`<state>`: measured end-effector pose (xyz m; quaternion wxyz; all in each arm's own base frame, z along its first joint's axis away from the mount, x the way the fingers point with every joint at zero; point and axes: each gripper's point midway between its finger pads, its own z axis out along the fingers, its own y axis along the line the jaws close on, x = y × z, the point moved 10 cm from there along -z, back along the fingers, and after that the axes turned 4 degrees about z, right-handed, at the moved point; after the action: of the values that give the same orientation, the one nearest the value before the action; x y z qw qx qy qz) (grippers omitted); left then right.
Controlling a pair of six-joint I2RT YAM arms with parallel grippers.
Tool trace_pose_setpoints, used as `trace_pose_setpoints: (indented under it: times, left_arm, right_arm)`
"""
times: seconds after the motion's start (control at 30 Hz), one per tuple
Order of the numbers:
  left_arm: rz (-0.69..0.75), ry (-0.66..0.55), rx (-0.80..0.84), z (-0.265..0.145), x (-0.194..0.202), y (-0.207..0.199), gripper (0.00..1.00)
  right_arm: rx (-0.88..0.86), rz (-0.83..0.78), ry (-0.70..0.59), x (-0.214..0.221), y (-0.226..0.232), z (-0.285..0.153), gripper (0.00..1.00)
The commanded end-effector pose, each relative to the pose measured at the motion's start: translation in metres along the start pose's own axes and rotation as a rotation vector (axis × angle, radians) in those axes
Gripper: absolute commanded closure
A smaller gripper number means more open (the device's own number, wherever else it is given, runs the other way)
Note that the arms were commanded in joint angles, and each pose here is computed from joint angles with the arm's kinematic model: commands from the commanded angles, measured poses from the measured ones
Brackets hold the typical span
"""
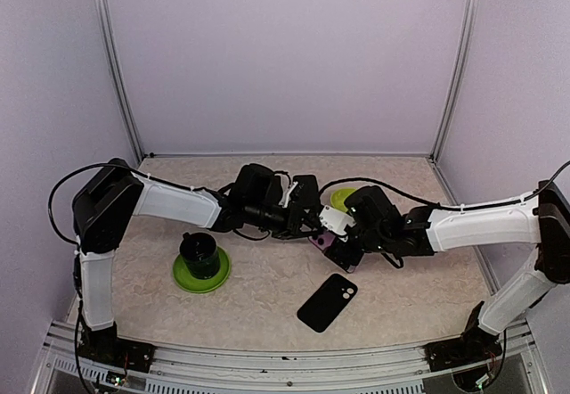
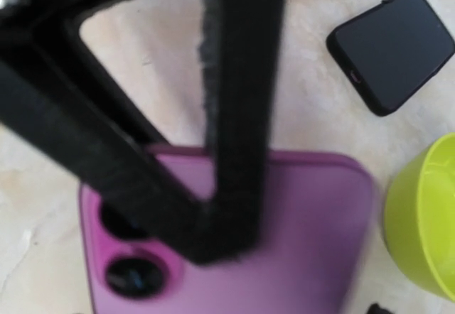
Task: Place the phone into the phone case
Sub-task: Pass from the right arm to the left, then pass from the left arm to the right
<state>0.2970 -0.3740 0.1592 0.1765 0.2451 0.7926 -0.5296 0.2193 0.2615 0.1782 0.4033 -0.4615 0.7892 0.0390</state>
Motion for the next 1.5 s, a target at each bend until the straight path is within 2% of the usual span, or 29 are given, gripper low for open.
trace_pose_setpoints:
  times: [0.0,0.37,0.53,0.63,0.77,0.93,1.03,1.13,1.27,1.3,1.4,1.47]
  left_arm:
    - [0.006,-0.095,-0.004,-0.015,-0.015,-0.018,1.0]
    - [-0.058,-0.217,-0.013,-0.036,-0.035,-0.044,1.0]
    - [-0.089,-0.265,-0.006,-0.046,-0.042,-0.055,1.0]
    - [-0.124,-0.292,-0.002,-0.051,-0.042,-0.06,1.0]
    - [-0.163,-0.321,-0.004,-0.059,-0.044,-0.067,1.0]
    - [-0.186,-0.341,-0.019,-0.065,-0.044,-0.073,1.0]
    - [-0.198,-0.345,-0.023,-0.067,-0.044,-0.073,1.0]
    - [-0.212,-0.343,-0.012,-0.066,-0.043,-0.072,1.0]
    - [-0.228,-0.34,-0.003,-0.066,-0.041,-0.068,1.0]
    - [-0.23,-0.34,-0.004,-0.066,-0.041,-0.067,0.97]
    - [-0.227,-0.344,-0.003,-0.068,-0.042,-0.067,0.88]
    - [-0.221,-0.347,-0.001,-0.071,-0.044,-0.067,0.76]
  right_arm:
    - [0.058,0.01,-0.093,-0.009,-0.001,-0.013,0.13]
    - [0.184,-0.076,-0.118,-0.007,0.021,-0.018,0.08]
    - [0.354,-0.079,-0.1,-0.006,0.023,-0.014,0.1]
    - [0.466,-0.101,-0.055,-0.002,0.024,-0.004,0.14]
    - [0.583,-0.123,-0.03,-0.001,0.024,0.005,0.24]
    - [0.635,-0.146,-0.029,-0.005,0.025,0.009,0.35]
    - [0.664,-0.161,-0.033,-0.006,0.025,0.01,0.47]
    - [0.678,-0.178,-0.035,-0.007,0.026,0.012,0.65]
    - [0.692,-0.198,-0.04,-0.007,0.029,0.013,0.94]
    - [0.693,-0.202,-0.044,-0.007,0.029,0.012,1.0]
    - [0.696,-0.21,-0.06,-0.007,0.031,0.01,1.0]
    - [0.691,-0.215,-0.066,-0.007,0.032,0.009,1.0]
